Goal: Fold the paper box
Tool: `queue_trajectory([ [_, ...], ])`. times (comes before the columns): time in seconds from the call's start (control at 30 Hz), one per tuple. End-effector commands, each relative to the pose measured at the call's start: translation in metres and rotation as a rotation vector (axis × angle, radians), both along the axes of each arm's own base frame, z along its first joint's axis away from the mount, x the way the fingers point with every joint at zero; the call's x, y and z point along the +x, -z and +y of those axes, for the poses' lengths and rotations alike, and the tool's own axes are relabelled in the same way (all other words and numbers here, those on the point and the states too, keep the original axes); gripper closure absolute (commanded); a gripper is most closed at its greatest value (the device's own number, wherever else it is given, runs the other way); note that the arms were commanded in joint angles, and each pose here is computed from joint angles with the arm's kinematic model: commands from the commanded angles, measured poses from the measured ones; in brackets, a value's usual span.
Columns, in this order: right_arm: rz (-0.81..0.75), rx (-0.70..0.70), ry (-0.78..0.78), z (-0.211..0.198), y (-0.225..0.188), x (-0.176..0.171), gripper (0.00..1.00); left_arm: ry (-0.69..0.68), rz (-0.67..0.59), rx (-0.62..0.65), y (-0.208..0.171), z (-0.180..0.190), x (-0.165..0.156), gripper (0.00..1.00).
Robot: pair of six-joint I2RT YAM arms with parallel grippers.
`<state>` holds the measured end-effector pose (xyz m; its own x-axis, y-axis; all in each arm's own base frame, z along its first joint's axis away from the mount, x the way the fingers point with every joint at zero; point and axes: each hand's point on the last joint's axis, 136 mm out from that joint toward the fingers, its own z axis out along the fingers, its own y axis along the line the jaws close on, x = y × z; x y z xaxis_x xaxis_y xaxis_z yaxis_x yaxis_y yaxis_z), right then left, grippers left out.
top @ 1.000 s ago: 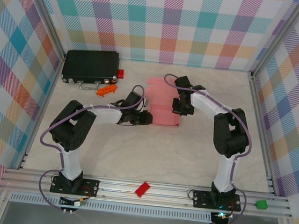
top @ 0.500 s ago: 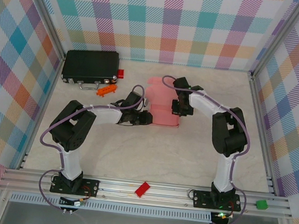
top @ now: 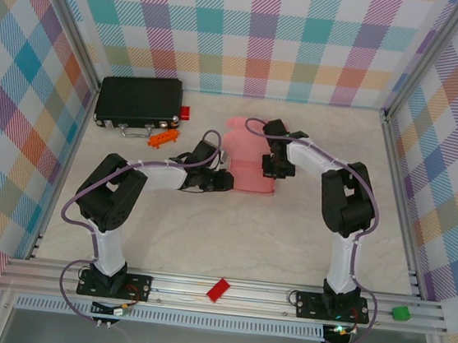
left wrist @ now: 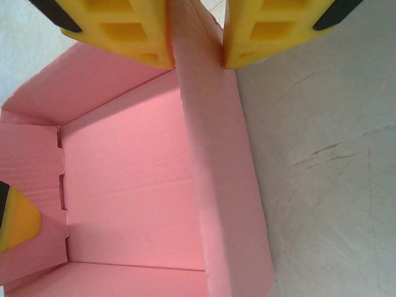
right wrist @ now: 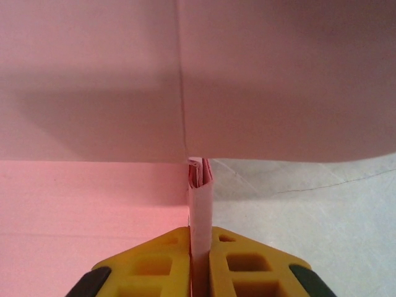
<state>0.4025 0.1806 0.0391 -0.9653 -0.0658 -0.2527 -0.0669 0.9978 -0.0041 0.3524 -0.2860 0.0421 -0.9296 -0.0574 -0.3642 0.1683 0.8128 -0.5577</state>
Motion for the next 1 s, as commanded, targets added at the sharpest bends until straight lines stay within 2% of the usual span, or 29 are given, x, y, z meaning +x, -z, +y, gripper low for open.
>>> queue_trajectory([
  [0.0,0.093,-0.103,-0.011,-0.018,0.024,-0.017,0.87,0.005,0.044,0.028,0.012,0.002,-0.01,0.74],
  [0.33,0.114,-0.159,-0.031,-0.02,0.031,-0.019,0.87,0.005,0.042,0.028,0.012,0.002,-0.009,0.74],
  [0.6,0.129,-0.258,-0.052,-0.031,0.038,-0.022,0.87,0.004,0.041,0.027,0.011,0.002,-0.009,0.74],
  [0.97,0.148,-0.301,-0.04,-0.036,0.05,-0.026,0.87,0.004,0.043,0.03,0.011,0.002,-0.008,0.74],
])
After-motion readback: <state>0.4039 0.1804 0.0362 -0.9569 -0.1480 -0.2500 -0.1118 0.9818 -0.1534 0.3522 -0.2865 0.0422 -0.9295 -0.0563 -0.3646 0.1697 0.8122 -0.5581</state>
